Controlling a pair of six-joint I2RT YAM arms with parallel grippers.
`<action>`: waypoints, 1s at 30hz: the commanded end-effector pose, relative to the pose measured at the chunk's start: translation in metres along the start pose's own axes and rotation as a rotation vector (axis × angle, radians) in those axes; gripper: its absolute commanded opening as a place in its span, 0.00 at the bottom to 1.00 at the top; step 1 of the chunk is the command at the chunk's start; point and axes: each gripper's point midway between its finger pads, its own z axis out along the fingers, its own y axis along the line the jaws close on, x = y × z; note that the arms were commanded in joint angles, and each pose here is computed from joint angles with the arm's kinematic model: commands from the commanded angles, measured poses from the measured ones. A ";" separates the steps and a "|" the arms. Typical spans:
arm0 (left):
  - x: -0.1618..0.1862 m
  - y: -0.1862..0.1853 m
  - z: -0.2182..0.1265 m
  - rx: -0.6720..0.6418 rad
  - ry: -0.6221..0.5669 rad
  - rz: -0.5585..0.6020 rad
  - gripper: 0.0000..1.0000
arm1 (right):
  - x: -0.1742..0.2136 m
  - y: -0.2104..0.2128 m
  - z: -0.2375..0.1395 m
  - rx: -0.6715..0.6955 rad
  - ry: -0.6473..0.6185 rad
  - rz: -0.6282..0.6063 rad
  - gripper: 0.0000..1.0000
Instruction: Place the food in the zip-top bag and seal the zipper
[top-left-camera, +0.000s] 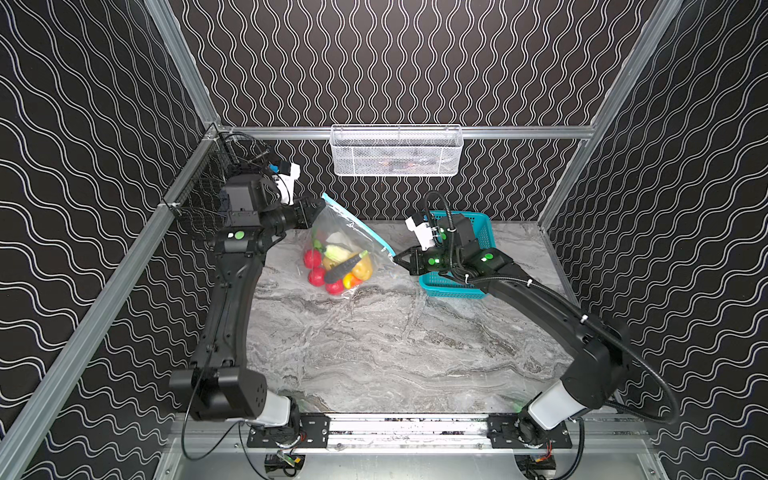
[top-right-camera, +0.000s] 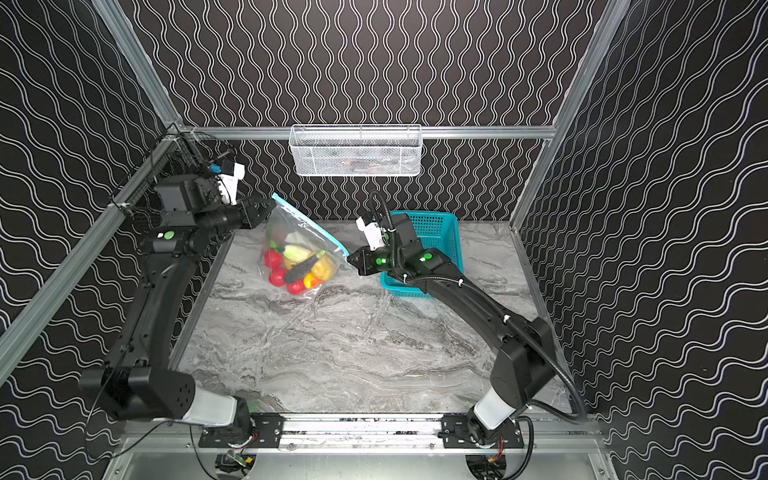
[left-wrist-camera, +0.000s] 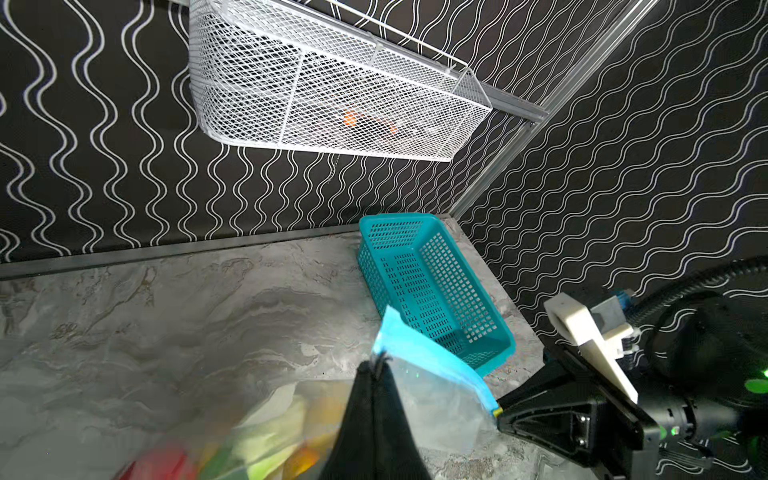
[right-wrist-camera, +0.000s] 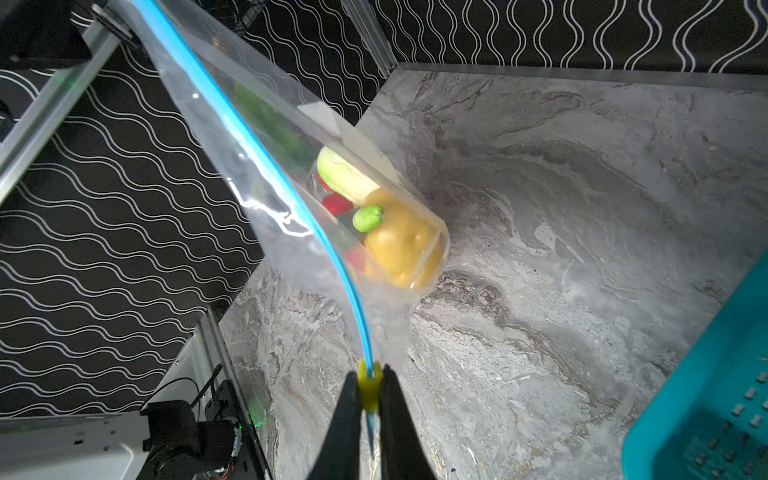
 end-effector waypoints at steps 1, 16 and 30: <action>0.007 -0.005 -0.012 -0.016 -0.010 -0.066 0.00 | -0.001 0.018 -0.009 -0.029 -0.022 0.003 0.00; 0.106 -0.001 -0.071 -0.204 0.081 -0.280 0.00 | 0.049 0.043 -0.023 0.051 0.007 0.032 0.00; 0.146 0.069 -0.026 -0.331 0.137 -0.244 0.00 | 0.046 -0.021 0.035 0.213 0.064 0.024 0.00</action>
